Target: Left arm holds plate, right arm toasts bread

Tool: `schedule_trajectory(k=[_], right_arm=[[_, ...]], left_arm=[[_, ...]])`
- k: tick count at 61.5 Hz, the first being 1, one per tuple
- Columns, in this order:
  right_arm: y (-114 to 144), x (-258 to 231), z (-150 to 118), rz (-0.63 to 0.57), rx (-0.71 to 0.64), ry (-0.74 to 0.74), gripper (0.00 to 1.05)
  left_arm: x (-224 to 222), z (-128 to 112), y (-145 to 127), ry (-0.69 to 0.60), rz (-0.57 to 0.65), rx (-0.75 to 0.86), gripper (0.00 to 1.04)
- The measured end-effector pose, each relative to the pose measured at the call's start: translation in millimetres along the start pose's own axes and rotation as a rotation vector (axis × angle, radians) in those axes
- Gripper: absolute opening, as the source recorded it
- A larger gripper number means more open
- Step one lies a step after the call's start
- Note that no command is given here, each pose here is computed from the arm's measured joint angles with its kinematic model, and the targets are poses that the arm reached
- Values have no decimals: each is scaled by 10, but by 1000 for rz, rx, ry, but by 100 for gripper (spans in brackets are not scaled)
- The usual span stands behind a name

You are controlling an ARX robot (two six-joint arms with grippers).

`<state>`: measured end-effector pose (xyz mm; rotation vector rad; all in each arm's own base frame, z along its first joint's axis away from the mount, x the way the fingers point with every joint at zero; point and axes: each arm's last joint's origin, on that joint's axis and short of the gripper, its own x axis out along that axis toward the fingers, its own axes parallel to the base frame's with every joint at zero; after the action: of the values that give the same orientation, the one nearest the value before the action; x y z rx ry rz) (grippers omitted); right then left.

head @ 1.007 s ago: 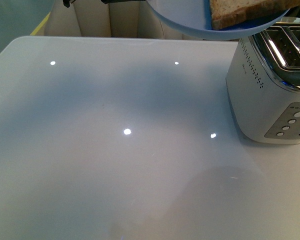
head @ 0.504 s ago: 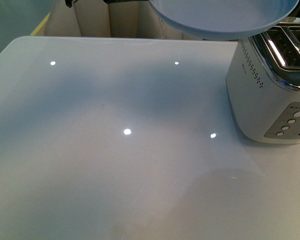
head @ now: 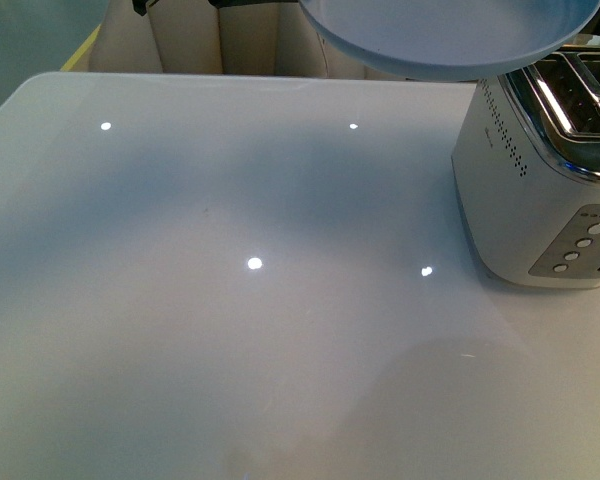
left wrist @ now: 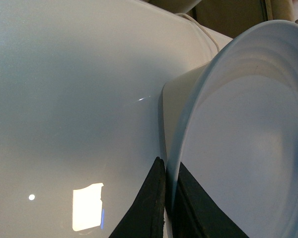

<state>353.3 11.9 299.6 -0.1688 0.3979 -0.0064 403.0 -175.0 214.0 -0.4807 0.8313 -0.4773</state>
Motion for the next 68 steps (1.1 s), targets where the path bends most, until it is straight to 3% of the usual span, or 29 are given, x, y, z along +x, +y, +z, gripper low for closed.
schedule_trajectory(k=[41, 68], right_arm=[[153, 534, -521, -7, -41, 173, 4], [137, 604, -603, -14, -58, 202, 4]], left_arm=[[6, -11, -14, 3, -3, 2, 3], [8, -18, -11, 6, -3, 2, 3]])
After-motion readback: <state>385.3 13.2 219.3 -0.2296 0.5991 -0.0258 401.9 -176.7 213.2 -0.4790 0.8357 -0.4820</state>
